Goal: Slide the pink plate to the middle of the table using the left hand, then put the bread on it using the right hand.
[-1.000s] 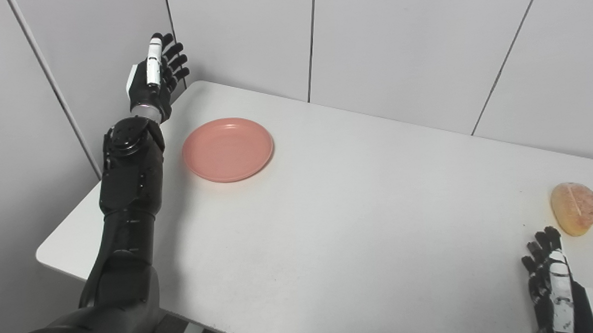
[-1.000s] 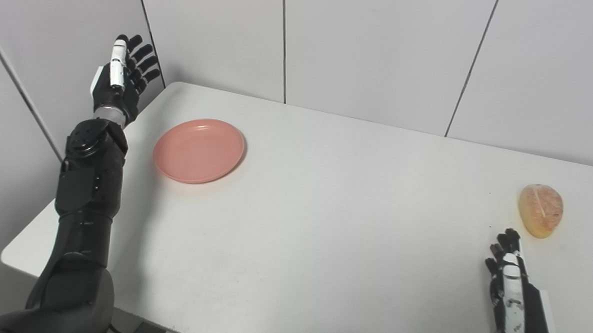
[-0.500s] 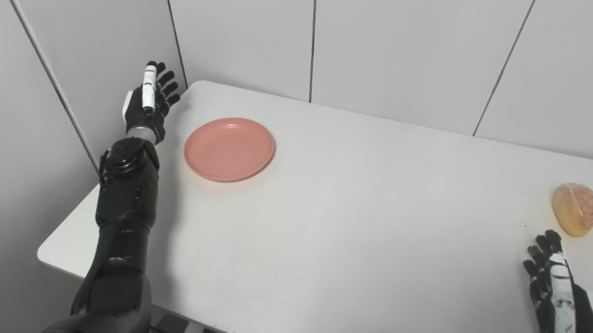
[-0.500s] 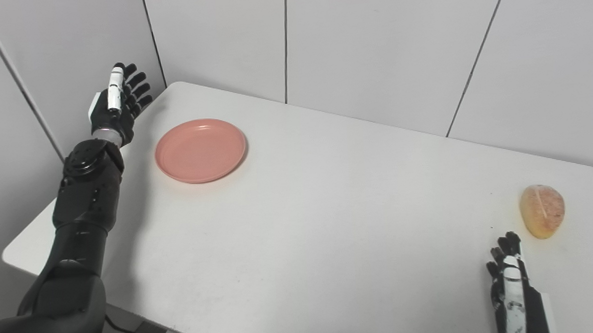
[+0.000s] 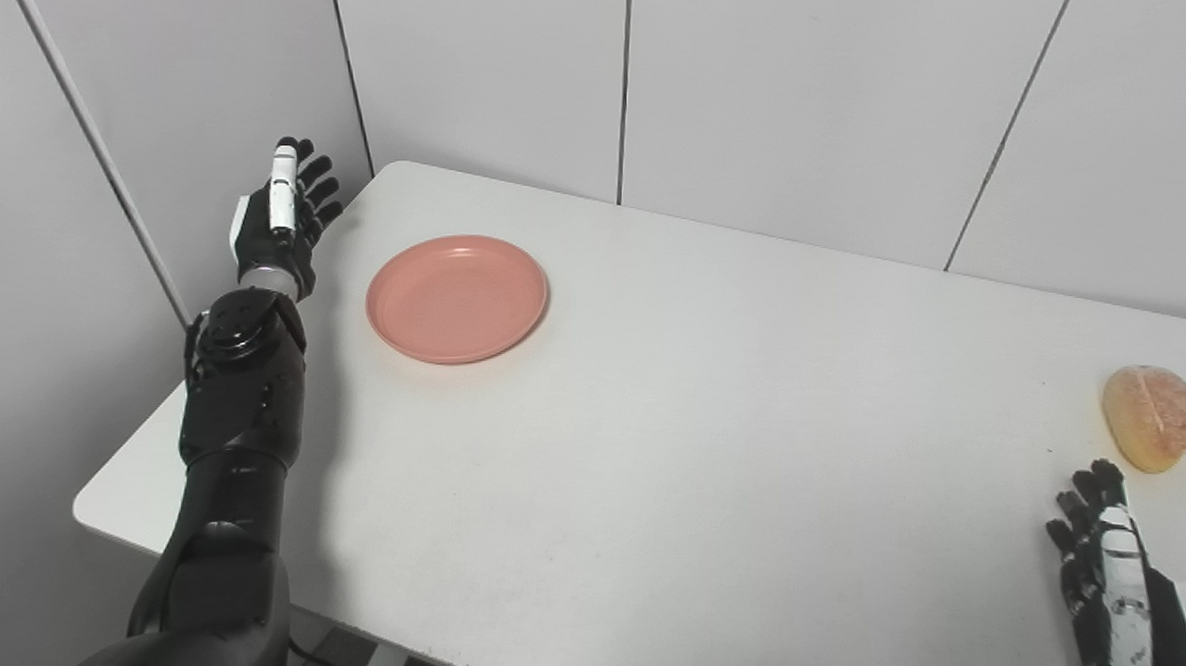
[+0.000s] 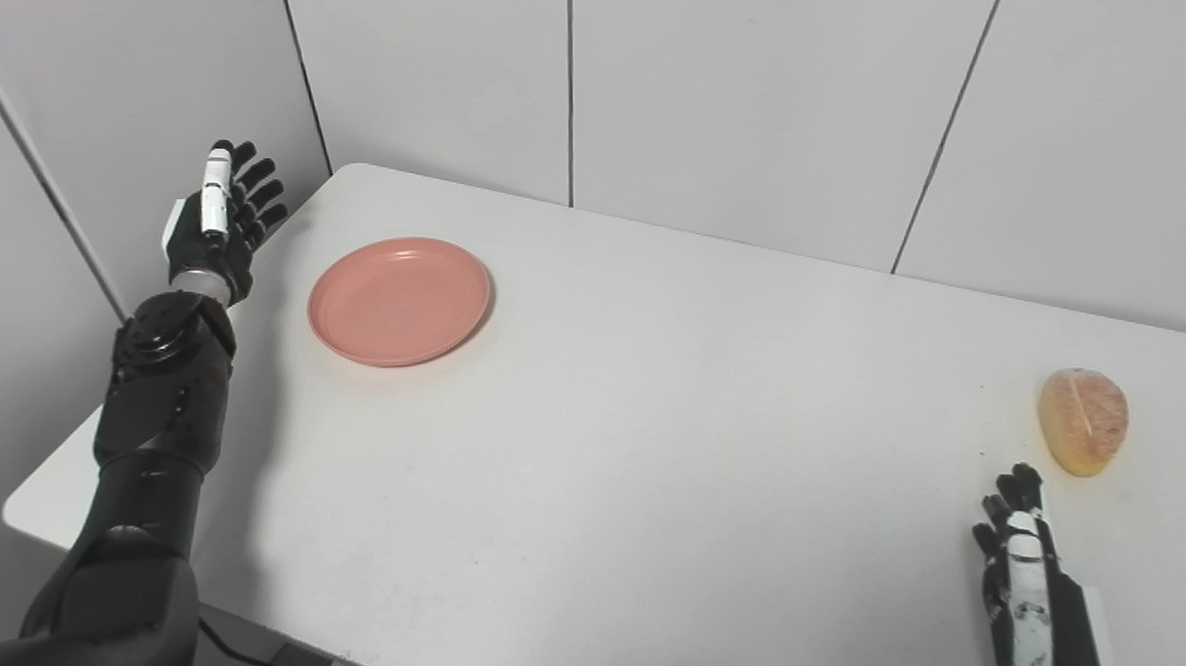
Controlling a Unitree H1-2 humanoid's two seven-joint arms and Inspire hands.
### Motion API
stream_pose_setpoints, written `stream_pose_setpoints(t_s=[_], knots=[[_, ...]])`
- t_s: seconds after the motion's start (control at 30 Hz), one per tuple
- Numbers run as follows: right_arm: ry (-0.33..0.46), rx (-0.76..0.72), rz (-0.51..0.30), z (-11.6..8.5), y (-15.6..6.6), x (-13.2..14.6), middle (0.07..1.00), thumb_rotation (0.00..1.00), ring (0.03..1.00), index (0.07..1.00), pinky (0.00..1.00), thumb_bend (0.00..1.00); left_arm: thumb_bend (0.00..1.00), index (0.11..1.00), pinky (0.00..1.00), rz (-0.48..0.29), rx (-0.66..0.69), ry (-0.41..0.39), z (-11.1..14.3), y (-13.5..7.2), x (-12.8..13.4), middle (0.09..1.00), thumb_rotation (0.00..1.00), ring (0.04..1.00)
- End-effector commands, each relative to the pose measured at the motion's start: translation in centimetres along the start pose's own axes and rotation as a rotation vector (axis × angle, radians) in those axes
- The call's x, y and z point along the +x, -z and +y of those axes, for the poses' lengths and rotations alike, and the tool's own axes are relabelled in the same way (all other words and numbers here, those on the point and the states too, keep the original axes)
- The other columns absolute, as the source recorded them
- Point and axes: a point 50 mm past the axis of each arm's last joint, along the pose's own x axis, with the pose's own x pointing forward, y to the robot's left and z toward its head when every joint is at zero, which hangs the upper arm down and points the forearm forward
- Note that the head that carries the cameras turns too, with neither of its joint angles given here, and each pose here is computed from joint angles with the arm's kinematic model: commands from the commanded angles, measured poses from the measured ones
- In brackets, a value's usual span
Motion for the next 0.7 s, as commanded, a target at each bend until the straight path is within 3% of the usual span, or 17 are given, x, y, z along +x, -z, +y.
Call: stream_pose_setpoints(t_s=[0.0,0.33,0.67], knots=[[-0.012,-0.002,-0.053,0.2,-1.6,0.6,1.0,1.0,1.0,1.0,1.0,0.05,0.39,0.874,0.87,-0.098,0.0,-0.001,0.0,-3.0,0.8,0.886,1.0,0.89],[-0.013,-0.006,-0.051,0.3,-1.7,0.7,1.0,1.0,1.0,1.0,1.0,0.04,0.4,0.858,0.86,-0.106,-0.002,0.049,-1.6,-2.4,-0.7,0.873,1.0,0.878],[-0.008,-0.002,-0.053,0.5,-1.6,0.7,1.0,1.0,1.0,1.0,1.0,0.04,0.39,0.873,0.86,-0.05,0.027,0.082,-2.4,0.0,-0.6,0.887,1.0,0.888]])
